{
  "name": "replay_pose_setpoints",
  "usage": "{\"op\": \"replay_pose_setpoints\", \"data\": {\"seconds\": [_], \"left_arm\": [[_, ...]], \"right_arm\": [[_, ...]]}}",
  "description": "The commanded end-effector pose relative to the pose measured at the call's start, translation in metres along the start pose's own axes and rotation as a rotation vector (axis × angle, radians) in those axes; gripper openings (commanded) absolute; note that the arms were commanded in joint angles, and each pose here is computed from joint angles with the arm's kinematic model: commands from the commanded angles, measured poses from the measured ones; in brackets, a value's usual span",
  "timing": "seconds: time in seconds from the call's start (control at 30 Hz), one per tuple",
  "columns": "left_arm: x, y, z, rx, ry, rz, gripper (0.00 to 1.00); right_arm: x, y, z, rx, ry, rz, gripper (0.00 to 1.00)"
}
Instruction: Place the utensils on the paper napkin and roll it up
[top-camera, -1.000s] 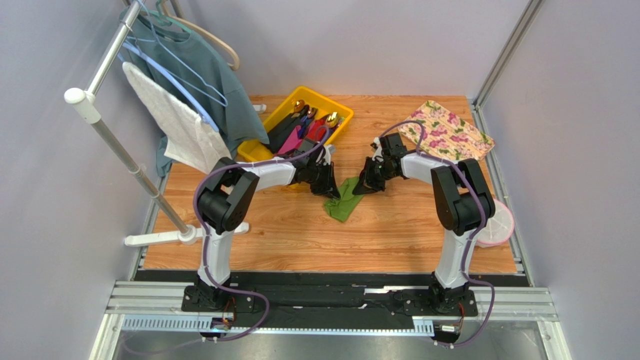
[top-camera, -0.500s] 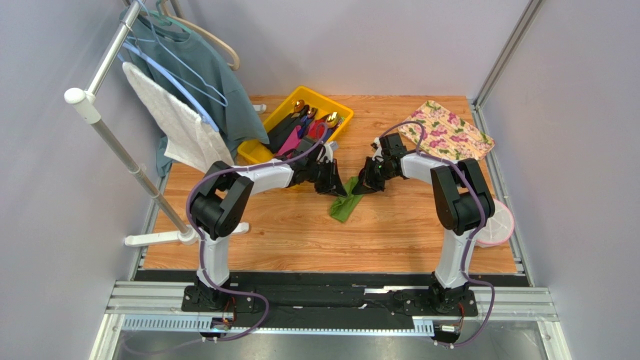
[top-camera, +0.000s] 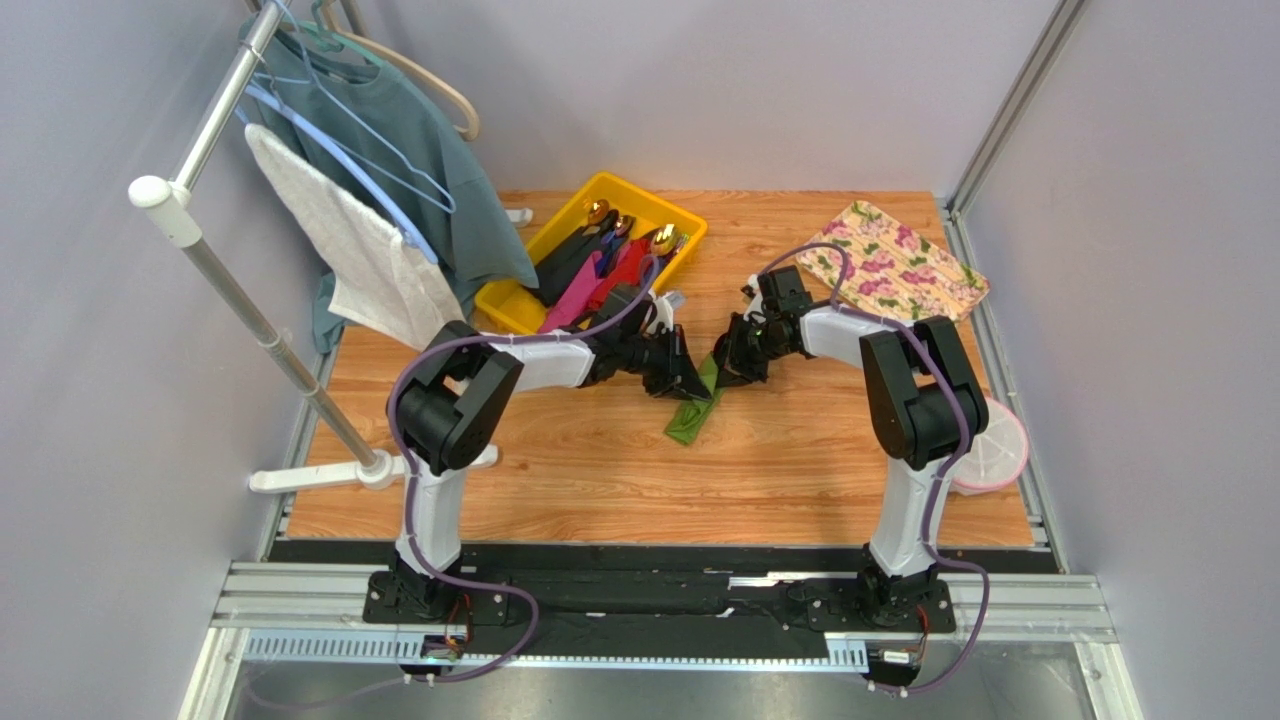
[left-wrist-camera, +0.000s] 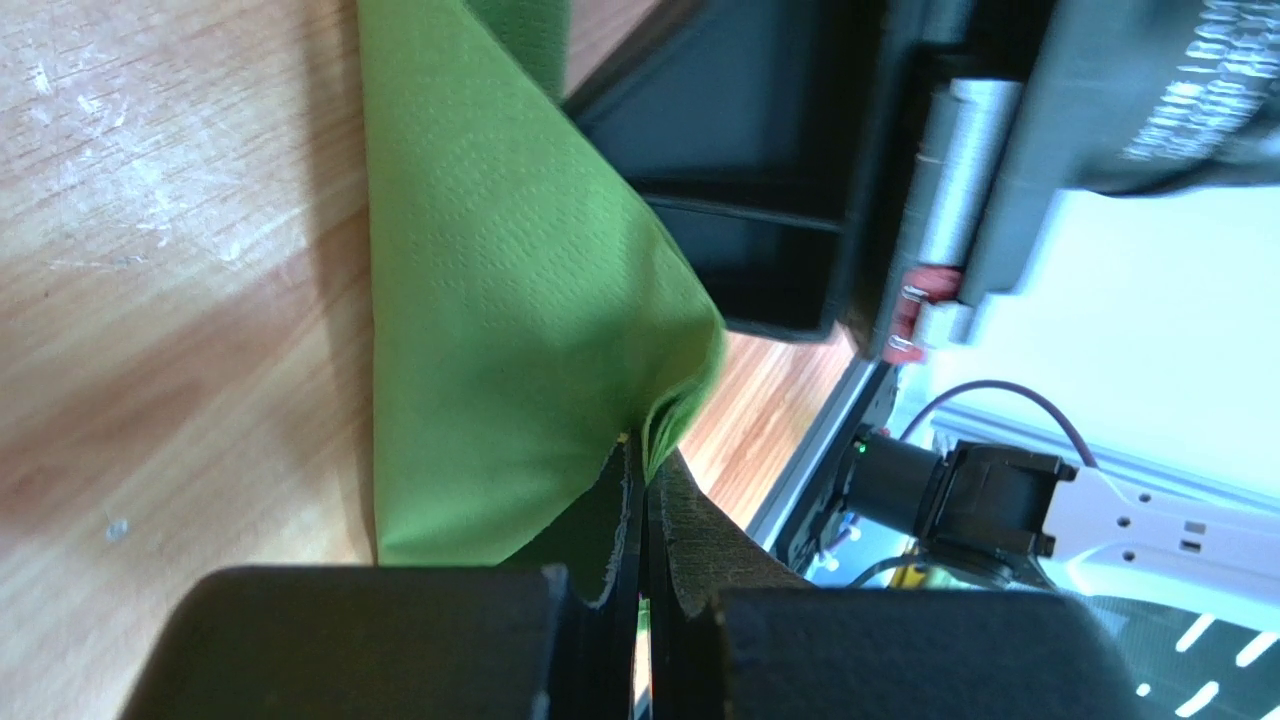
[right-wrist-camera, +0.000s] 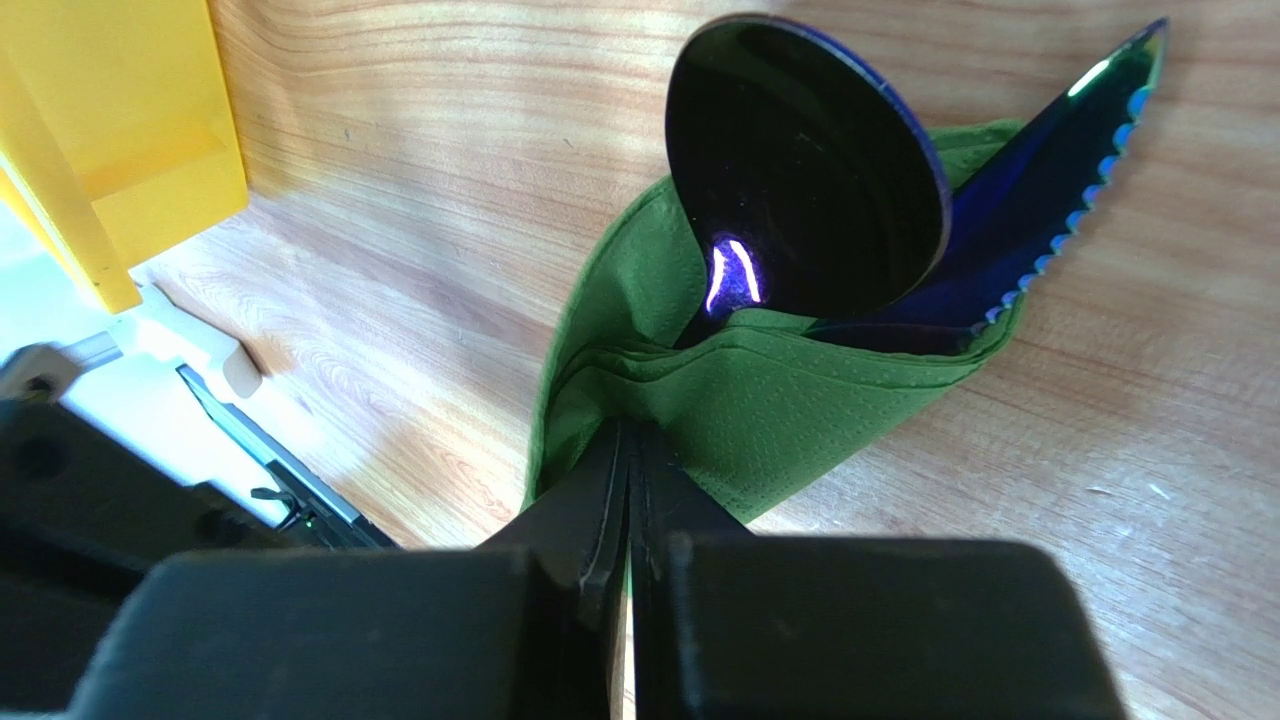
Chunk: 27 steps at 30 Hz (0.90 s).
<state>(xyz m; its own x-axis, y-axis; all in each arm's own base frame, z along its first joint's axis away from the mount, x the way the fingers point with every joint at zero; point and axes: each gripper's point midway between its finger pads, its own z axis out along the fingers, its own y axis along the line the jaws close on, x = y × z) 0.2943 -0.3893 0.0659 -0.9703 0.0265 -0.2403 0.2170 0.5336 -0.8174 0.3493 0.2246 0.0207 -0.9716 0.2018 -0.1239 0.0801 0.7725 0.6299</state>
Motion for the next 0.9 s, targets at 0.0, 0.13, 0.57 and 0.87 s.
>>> {"op": "replay_pose_setpoints", "data": {"seconds": [0.0, 0.13, 0.57, 0.87], "left_arm": [[0.004, -0.002, 0.012, 0.056, 0.006, -0.02, 0.0], [0.01, 0.009, 0.019, 0.052, 0.015, -0.051, 0.0], [0.031, 0.057, 0.034, -0.062, 0.053, -0.148, 0.0], [0.033, 0.064, 0.033, -0.095, 0.057, -0.163, 0.0]], "right_arm": [[0.011, -0.048, 0.021, 0.177, 0.0, 0.013, 0.0], [0.012, -0.05, 0.021, 0.18, 0.001, 0.017, 0.0], [0.012, -0.038, 0.012, 0.156, 0.028, -0.017, 0.01], [-0.034, -0.005, -0.039, 0.075, -0.084, -0.105, 0.04]]}}
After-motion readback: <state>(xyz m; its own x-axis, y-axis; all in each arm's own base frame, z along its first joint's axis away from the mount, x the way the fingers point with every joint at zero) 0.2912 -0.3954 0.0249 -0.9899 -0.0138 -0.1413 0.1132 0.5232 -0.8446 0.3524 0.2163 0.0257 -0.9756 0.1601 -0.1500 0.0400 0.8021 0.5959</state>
